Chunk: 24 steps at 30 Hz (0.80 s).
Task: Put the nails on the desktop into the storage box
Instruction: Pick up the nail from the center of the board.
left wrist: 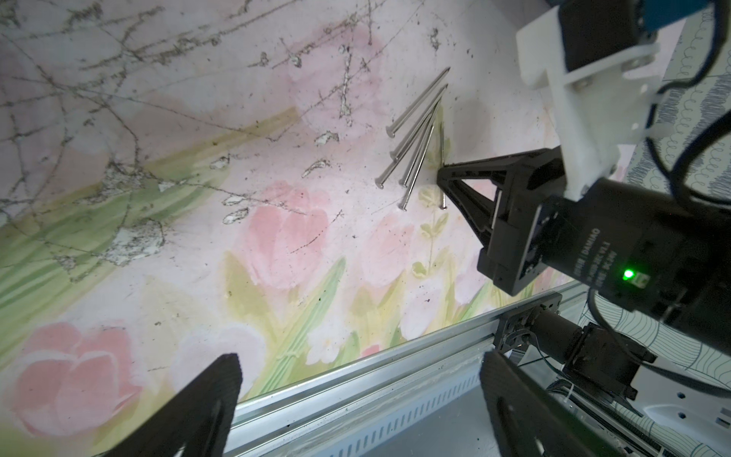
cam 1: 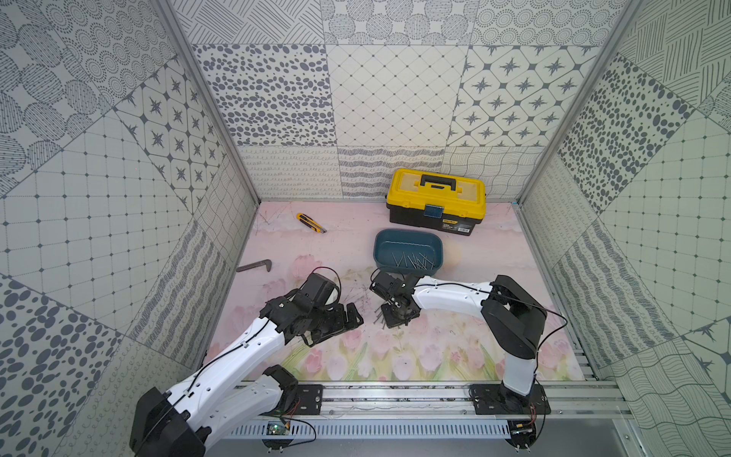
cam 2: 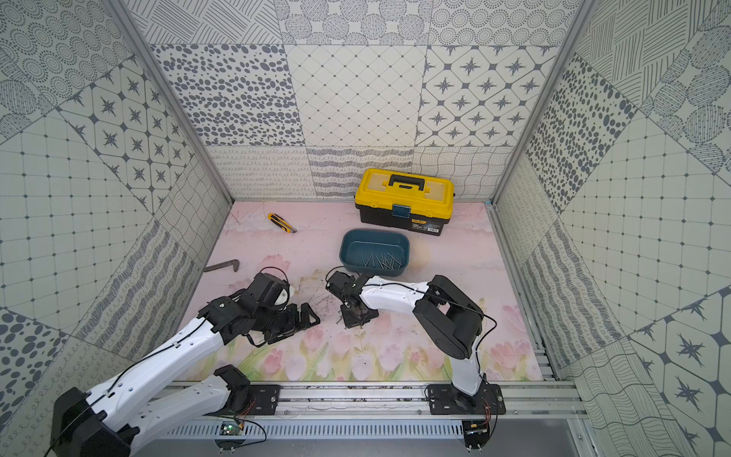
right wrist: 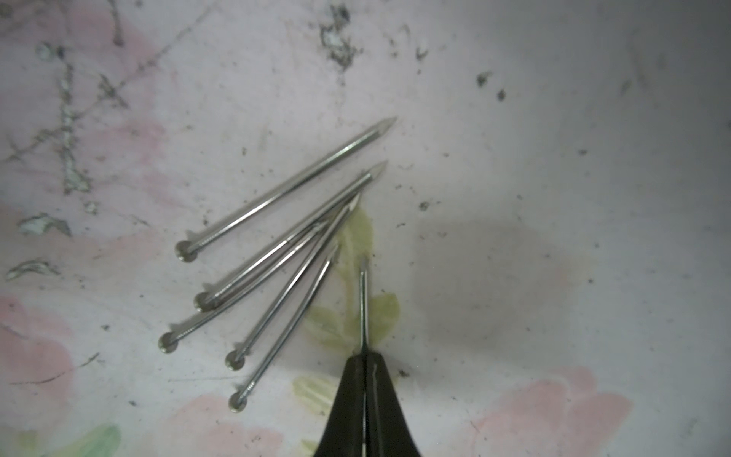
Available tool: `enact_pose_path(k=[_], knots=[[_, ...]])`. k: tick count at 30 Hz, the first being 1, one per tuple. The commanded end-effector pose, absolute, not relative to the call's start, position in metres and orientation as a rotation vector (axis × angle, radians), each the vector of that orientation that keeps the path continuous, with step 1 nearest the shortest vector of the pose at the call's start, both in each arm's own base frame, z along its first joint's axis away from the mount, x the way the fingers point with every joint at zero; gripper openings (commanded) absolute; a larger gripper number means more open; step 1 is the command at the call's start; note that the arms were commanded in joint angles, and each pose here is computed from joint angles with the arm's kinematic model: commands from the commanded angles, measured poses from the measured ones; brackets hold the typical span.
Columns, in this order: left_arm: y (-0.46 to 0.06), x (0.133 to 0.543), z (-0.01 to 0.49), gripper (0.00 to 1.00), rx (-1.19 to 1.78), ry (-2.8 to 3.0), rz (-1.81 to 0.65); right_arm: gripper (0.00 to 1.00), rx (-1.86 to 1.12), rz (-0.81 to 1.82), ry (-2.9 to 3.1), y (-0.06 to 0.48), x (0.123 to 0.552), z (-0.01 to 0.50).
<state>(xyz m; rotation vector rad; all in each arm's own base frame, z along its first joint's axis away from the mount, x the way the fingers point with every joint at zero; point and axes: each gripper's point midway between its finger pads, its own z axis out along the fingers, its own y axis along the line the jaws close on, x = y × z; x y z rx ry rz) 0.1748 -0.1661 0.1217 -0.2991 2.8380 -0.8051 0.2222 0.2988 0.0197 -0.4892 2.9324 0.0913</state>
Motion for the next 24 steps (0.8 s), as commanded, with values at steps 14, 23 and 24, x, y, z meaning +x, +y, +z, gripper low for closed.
enact_pose_path(k=[14, 23, 24], knots=[[-0.234, 0.238, 0.187, 1.0, -0.243, 2.544, -1.267, 0.0, -0.316, 0.805, 2.713, 0.266, 0.231, 0.142], [-0.28, 0.267, 0.272, 0.99, -0.067, 2.264, -1.629, 0.0, -0.211, 1.268, 2.475, 0.239, 0.238, 0.238], [-0.284, 0.268, 0.276, 1.0, -0.053, 2.26, -1.647, 0.0, -0.203, 1.288, 2.454, 0.237, 0.24, 0.246]])
